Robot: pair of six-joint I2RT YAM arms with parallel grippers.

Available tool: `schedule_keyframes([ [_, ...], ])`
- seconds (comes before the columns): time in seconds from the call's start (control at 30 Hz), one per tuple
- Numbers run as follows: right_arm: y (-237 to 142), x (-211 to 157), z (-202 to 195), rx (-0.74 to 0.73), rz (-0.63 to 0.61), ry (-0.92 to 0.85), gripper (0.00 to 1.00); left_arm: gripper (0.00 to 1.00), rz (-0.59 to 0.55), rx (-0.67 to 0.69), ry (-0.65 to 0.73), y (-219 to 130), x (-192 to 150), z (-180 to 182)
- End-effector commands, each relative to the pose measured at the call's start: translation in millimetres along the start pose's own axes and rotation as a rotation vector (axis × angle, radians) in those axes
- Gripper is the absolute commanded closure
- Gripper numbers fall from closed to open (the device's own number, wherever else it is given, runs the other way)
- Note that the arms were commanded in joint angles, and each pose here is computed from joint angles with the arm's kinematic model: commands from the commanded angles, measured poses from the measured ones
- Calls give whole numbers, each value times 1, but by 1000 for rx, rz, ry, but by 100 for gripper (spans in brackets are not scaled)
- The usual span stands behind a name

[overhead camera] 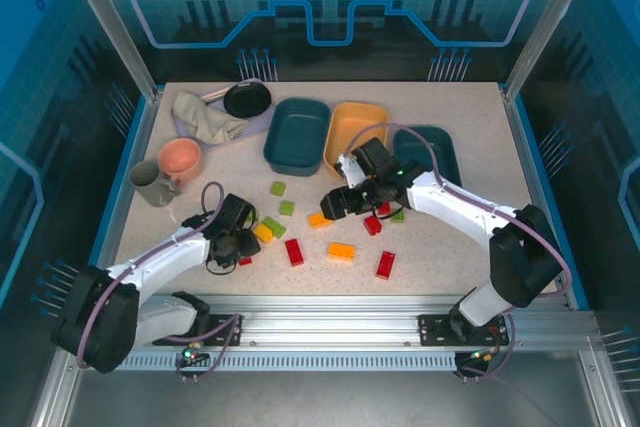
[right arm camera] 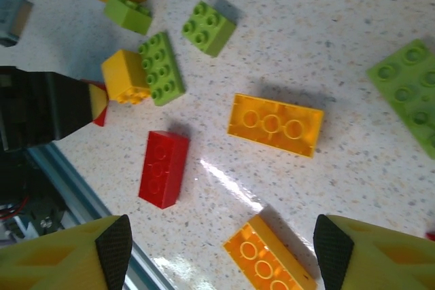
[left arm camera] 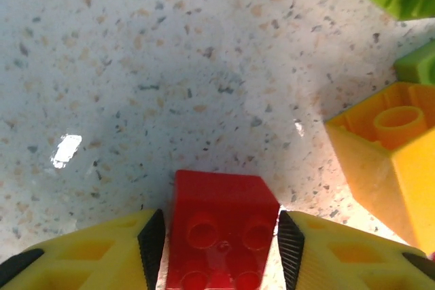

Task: Sort the legos into containers by color

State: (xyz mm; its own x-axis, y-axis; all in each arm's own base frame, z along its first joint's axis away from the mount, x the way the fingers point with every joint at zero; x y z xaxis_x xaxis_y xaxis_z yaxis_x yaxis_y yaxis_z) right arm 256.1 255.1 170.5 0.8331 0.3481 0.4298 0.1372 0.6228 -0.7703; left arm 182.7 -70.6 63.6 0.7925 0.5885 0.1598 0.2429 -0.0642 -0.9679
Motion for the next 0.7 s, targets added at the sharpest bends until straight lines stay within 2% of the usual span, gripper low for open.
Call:
schedule_keyframes([
  [0.0, -8, 4, 26, 186, -72, -84, 26, 52, 68, 93, -2, 3, -12, 14],
  [0.13, -5, 0, 40, 313, -78, -121, 26, 52, 69, 112, -14, 10, -9, 12],
  [0.27, 1, -5, 39, 323, -53, -108, 27, 53, 69, 118, 0, 17, -3, 3],
  [0.47, 2, -5, 36, 294, -49, -91, 27, 69, 77, 135, -4, 23, 0, -3],
  [0.57, -1, -4, 36, 281, -59, -92, 28, 72, 53, 150, -6, 12, 3, -1],
  [0.67, -11, 2, 40, 277, -96, -103, 28, 72, -15, 144, 1, -21, 14, -4],
])
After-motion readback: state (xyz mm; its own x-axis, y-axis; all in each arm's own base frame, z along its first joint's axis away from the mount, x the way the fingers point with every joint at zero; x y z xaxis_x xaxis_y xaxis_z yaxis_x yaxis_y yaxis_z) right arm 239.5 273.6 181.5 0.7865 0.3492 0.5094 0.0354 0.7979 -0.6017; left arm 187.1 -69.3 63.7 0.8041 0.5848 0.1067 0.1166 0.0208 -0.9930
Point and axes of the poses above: each hand's point on the last joint's axis, 136 mm out from that joint toward the fingers, its own y axis out along the fingers, its own z axis along the line the jaws close on, x = y × z, the point moved 5 cm from there along -y, back along the fingers, and after that the axes turned 5 degrees about -y, right-handed, at the moved point
